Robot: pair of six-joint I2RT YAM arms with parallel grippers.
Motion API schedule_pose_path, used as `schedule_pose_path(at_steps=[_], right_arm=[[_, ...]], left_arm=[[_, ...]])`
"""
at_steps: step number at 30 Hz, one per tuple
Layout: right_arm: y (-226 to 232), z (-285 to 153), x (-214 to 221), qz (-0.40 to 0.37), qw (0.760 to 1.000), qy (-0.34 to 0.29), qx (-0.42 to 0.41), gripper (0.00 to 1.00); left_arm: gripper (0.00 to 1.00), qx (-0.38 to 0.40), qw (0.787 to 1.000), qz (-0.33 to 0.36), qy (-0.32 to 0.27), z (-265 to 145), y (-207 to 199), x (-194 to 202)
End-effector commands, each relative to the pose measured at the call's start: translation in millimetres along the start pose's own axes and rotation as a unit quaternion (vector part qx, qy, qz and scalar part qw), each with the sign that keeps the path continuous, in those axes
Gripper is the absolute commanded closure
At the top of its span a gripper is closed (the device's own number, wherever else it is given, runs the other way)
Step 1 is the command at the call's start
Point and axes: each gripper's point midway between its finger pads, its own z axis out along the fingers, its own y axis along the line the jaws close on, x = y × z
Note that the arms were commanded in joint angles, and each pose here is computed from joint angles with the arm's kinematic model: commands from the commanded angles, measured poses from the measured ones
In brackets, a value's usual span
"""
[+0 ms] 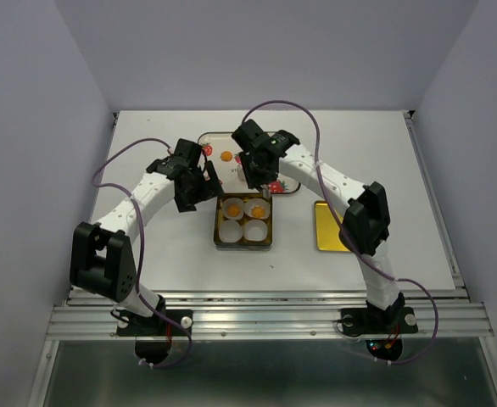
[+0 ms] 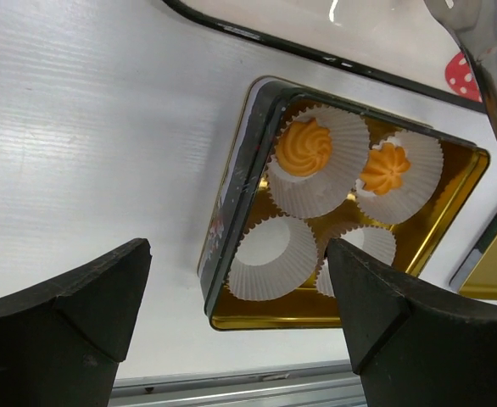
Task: Pack the cookies
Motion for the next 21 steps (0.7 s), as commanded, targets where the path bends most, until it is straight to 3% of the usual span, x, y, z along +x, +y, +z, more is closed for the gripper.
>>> schedule_pose_path(at_steps=[1,13,21], right_arm=[[-7,-56,-46,0.006,0.996,-0.092,-0.014,0.62],[-21,-126,-4,-0.075,0.990,-0.084,-0.082,0.63],[-14,-153,49,-0.114,0.981,-0.020,-0.154,0.64]], left_arm=[[0.04,0.004,0.999,0.006,-0.032,-15,-13,-24],[0.04,-0.004,0.999,0.003,-0.042,-14,-21,-45],[0.04,-0.021,0.998,0.015,-0.050,-8,-21,-61]])
